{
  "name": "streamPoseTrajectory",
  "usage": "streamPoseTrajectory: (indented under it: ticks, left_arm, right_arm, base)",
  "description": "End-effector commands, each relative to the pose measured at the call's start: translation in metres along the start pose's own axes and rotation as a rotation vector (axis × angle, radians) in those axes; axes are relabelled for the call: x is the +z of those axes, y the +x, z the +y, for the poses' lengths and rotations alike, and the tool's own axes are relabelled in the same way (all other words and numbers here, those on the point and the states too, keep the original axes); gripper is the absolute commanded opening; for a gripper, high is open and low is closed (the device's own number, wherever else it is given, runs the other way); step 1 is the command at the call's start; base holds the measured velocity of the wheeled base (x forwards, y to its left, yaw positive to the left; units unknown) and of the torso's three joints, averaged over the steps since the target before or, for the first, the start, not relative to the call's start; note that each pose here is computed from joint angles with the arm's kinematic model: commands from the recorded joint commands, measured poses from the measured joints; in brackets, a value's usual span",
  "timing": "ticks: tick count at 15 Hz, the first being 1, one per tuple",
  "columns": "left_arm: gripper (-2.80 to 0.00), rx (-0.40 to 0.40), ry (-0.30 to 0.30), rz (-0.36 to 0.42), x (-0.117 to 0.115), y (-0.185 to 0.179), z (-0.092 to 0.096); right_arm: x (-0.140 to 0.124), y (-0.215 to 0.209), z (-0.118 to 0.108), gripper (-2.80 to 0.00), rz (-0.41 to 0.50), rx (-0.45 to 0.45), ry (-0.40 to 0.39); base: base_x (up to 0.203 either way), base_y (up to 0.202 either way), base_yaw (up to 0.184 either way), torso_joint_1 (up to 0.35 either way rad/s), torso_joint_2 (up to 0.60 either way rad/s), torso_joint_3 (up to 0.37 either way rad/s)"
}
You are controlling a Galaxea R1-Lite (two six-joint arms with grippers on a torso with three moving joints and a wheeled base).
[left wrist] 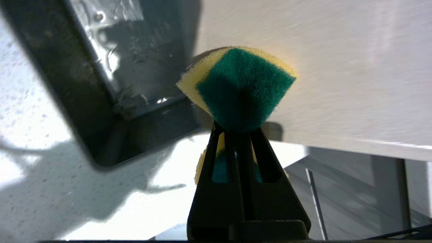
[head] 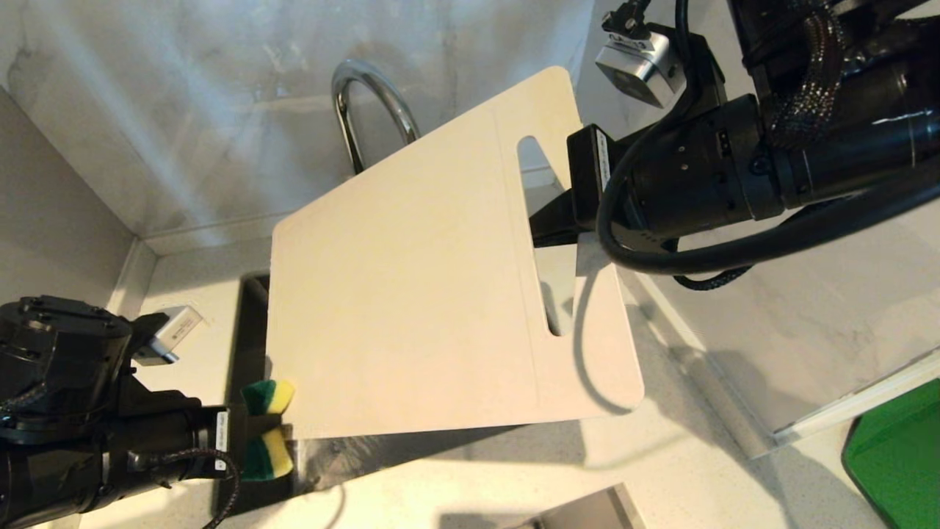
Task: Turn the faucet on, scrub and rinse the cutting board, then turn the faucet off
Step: Scrub the cutting board underwater
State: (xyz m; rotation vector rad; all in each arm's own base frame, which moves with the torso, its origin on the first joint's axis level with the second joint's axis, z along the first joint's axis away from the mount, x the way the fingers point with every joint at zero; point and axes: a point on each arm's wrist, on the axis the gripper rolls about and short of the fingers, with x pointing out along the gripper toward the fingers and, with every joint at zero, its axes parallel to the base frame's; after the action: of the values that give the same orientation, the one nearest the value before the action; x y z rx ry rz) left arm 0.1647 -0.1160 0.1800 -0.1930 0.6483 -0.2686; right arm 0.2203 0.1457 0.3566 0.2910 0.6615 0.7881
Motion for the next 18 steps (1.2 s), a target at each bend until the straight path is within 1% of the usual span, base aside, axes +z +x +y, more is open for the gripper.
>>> streamPoseTrajectory:
  ticks: [1, 3, 4, 6, 10, 12, 13, 15, 17, 18]
  left_arm:
    - [-2.8, 0.029, -0.031, -0.001, -0.003, -0.003, 0.013]
    - [-2.8, 0.035, -0.057, -0.013, 0.001, -0.004, 0.02]
    - [-2.8, 0.025, -0.063, -0.024, 0.005, -0.006, 0.02]
    - [-2.8, -0.001, -0.077, -0.08, 0.017, -0.014, 0.017]
    - [-2.8, -0.071, -0.101, -0.229, 0.054, -0.042, 0.007]
    - [-2.8, -0.094, -0.106, -0.271, 0.072, -0.053, 0.0]
    - [-2.8, -0.106, -0.106, -0.283, 0.082, -0.054, -0.004]
    - [-2.8, -0.116, -0.101, -0.28, 0.1, -0.043, -0.016]
    - [-2.8, -0.121, -0.09, -0.256, 0.113, -0.022, -0.029]
    - [-2.8, -0.127, -0.078, -0.234, 0.115, -0.01, -0.036]
  right_arm:
    - [-0.001, -0.003, 0.001, -2.8, -0.001, 0.004, 0.001]
    - [-0.002, -0.003, 0.001, -2.8, 0.004, 0.002, 0.003]
    - [-0.002, -0.002, 0.0, -2.8, 0.006, 0.001, 0.004]
    - [-0.004, -0.001, -0.001, -2.8, 0.016, -0.001, 0.007]
    - [-0.01, 0.003, -0.005, -2.8, 0.046, -0.011, 0.015]
    - [-0.013, 0.005, -0.006, -2.8, 0.06, -0.014, 0.019]
    - [-0.015, 0.007, -0.007, -2.8, 0.071, -0.014, 0.02]
    - [-0.02, 0.01, -0.005, -2.8, 0.093, -0.007, 0.019]
    - [-0.024, 0.013, 0.0, -2.8, 0.112, 0.009, 0.01]
    - [-0.025, 0.013, 0.003, -2.8, 0.117, 0.016, 0.003]
  base:
    - [0.0, 0.0, 0.0, 0.0, 0.0, 0.0]
    - [0.0, 0.0, 0.0, 0.0, 0.0, 0.0]
    - [0.0, 0.0, 0.0, 0.0, 0.0, 0.0]
    - [0.0, 0.0, 0.0, 0.0, 0.0, 0.0]
    - [0.0, 0.0, 0.0, 0.0, 0.0, 0.0]
    - [0.0, 0.0, 0.0, 0.0, 0.0, 0.0]
    - [0.0, 0.0, 0.0, 0.0, 0.0, 0.0]
    - [0.0, 0.0, 0.0, 0.0, 0.0, 0.0]
    - [0.0, 0.0, 0.0, 0.0, 0.0, 0.0]
    - [0.0, 0.0, 0.0, 0.0, 0.0, 0.0]
